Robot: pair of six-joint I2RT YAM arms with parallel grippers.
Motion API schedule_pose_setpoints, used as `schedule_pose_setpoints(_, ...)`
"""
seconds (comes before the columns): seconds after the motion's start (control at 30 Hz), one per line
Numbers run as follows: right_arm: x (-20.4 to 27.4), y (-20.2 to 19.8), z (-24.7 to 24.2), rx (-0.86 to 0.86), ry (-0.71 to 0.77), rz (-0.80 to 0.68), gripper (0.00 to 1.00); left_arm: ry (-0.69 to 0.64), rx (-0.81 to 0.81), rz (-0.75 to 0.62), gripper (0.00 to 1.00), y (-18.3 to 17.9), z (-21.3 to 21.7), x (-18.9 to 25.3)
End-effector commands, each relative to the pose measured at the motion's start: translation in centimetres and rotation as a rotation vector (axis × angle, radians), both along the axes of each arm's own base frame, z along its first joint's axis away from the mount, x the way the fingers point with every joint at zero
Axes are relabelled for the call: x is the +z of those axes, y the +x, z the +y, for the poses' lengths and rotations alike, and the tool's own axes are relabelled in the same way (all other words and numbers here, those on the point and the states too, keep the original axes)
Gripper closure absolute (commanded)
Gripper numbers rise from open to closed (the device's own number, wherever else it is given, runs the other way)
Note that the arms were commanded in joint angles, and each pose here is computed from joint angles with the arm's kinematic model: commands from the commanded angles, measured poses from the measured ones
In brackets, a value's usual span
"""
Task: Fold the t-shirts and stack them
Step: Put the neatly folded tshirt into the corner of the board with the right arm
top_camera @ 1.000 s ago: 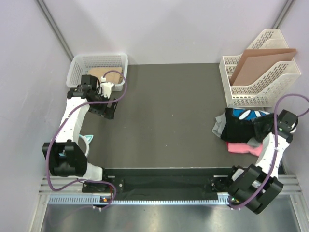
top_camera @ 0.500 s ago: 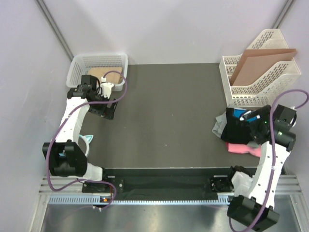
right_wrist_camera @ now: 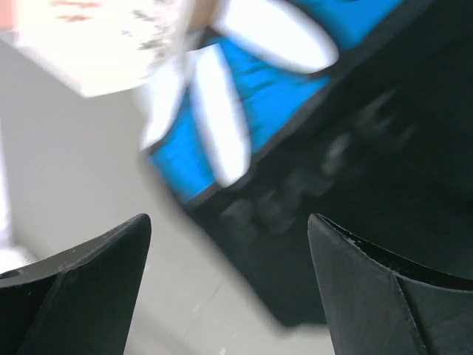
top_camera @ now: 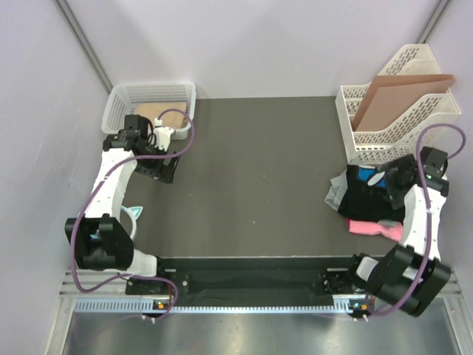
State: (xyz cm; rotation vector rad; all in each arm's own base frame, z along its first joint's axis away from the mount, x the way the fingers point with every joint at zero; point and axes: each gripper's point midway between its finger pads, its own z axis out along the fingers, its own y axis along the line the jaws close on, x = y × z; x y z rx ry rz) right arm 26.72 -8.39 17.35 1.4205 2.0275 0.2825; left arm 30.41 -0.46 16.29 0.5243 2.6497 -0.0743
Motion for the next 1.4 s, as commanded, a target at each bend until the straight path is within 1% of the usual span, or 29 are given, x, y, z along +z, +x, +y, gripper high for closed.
schedule_pose_setpoints(0.0, -6.1, -0.2, -3.6, -0.094, -0.008, 0.079, 0.14, 0.003, 0.002, -0.032, 0.01, -0.2, 0.1, 1.0)
schedule_pose_setpoints(0.07, -9.7, -1.8, -4.1, -0.117, 0.021, 0.180, 0.14, 0.006, 0.004, -0.034, 0.01, -0.2, 0.2, 1.0)
schedule_pose_setpoints(0.17, -12.7, -3.3, -4.1, -0.121, 0.017, 0.261, 0.13, 0.004, 0.008, -0.037, 0.01, 0.0, 0.2, 1.0)
schedule_pose_setpoints(0.27, -14.1, -3.6, -3.7, -0.109, 0.036, 0.285, 0.13, -0.006, 0.012, -0.036, 0.01, 0.0, 0.0, 1.1)
schedule_pose_setpoints(0.3, -13.8, -3.4, -3.6, -0.102, 0.041, 0.274, 0.13, -0.006, 0.015, -0.036, 0.01, 0.0, 0.0, 1.2)
schedule_pose_setpoints(0.33, -13.3, -3.0, -3.5, -0.091, 0.043, 0.252, 0.13, -0.005, 0.015, -0.037, 0.01, 0.0, 0.1, 1.2)
schedule_pose_setpoints(0.43, -8.8, -0.3, -2.7, -0.027, 0.044, 0.063, 0.13, 0.001, 0.017, -0.042, 0.01, -0.2, 0.2, 1.2)
schedule_pose_setpoints(0.47, -6.1, 1.0, -1.3, 0.025, 0.072, -0.055, 0.13, 0.002, 0.019, -0.042, 0.01, -0.3, 0.2, 1.2)
schedule_pose_setpoints(0.5, -3.5, 2.4, -0.7, 0.069, 0.063, -0.145, 0.13, 0.001, 0.022, -0.048, 0.01, -0.3, 0.2, 1.4)
schedule_pose_setpoints(0.53, -0.5, 3.4, 1.0, 0.146, 0.077, -0.263, 0.13, 0.001, 0.020, -0.049, 0.01, -0.3, 0.2, 1.4)
schedule_pose_setpoints(0.57, 1.8, 4.6, 1.7, 0.175, 0.068, -0.356, 0.12, -0.001, 0.024, -0.052, 0.01, -0.3, 0.2, 1.5)
schedule_pose_setpoints(0.63, 6.8, 6.1, 5.2, 0.323, 0.037, -0.508, 0.08, -0.003, 0.030, -0.055, 0.01, -0.3, 0.1, 1.6)
schedule_pose_setpoints(0.67, 8.3, 6.7, 6.3, 0.372, 0.010, -0.548, 0.06, -0.002, 0.034, -0.067, 0.01, -0.3, 0.2, 1.8)
schedule_pose_setpoints(0.7, 11.1, 7.3, 9.0, 0.473, -0.016, -0.601, 0.03, 0.006, 0.039, -0.073, 0.01, -0.3, 0.3, 1.7)
schedule_pose_setpoints(0.77, 11.9, 8.4, 11.9, 0.601, -0.037, -0.599, 0.01, 0.012, 0.041, -0.084, 0.01, -0.5, 0.4, 1.5)
schedule_pose_setpoints(0.8, 14.0, 8.6, 14.8, 0.702, -0.049, -0.632, 0.00, 0.014, 0.043, -0.090, 0.01, -0.5, 0.5, 1.6)
schedule_pose_setpoints(0.83, 13.3, 9.6, 16.0, 0.740, -0.050, -0.595, 0.00, 0.013, 0.048, -0.095, 0.01, -0.4, 0.6, 1.5)
schedule_pose_setpoints(0.87, 13.2, 9.8, 17.3, 0.798, -0.071, -0.579, 0.00, 0.009, 0.052, -0.097, 0.01, -0.6, 0.5, 1.5)
schedule_pose_setpoints(0.9, 14.6, 9.6, 20.8, 0.894, -0.076, -0.610, 0.00, 0.010, 0.056, -0.093, 0.01, -0.7, 0.5, 1.3)
schedule_pose_setpoints(0.93, 13.9, 10.2, 21.9, 0.918, -0.085, -0.587, 0.00, 0.009, 0.063, -0.099, 0.01, -0.6, 0.6, 1.3)
schedule_pose_setpoints(0.97, 14.1, 10.2, 23.1, 0.955, -0.096, -0.596, 0.00, 0.009, 0.069, -0.100, 0.01, -0.8, 0.6, 1.2)
schedule_pose_setpoints(1.0, 14.6, 9.7, 25.5, 1.020, -0.092, -0.623, 0.00, 0.007, 0.073, -0.106, 0.01, -0.8, 0.7, 1.2)
schedule_pose_setpoints(1.07, 14.2, 10.0, 27.2, 1.061, -0.106, -0.619, 0.00, 0.004, 0.087, -0.121, 0.01, -0.8, 0.7, 1.2)
schedule_pose_setpoints(1.1, 14.3, 9.4, 28.9, 1.103, -0.104, -0.631, 0.00, 0.002, 0.090, -0.124, 0.01, -0.9, 0.8, 1.2)
schedule_pose_setpoints(1.17, 13.2, 9.6, 30.1, 1.139, -0.113, -0.592, 0.00, -0.003, 0.101, -0.135, 0.01, -0.8, 0.8, 0.9)
schedule_pose_setpoints(1.2, 13.6, 9.4, 31.2, 1.166, -0.112, -0.596, 0.00, -0.003, 0.108, -0.140, 0.01, -0.7, 1.0, 0.8)
schedule_pose_setpoints(1.23, 12.7, 9.7, 31.8, 1.185, -0.115, -0.563, 0.00, -0.004, 0.111, -0.142, 0.01, -0.7, 0.9, 0.7)
schedule_pose_setpoints(1.3, 13.2, 9.1, 33.3, 1.248, -0.125, -0.565, 0.00, -0.019, 0.126, -0.153, 0.01, -0.3, 1.0, 0.4)
schedule_pose_setpoints(1.37, 13.4, 9.0, 34.1, 1.269, -0.146, -0.576, 0.00, -0.022, 0.144, -0.158, 0.01, -0.2, 1.1, 0.0)
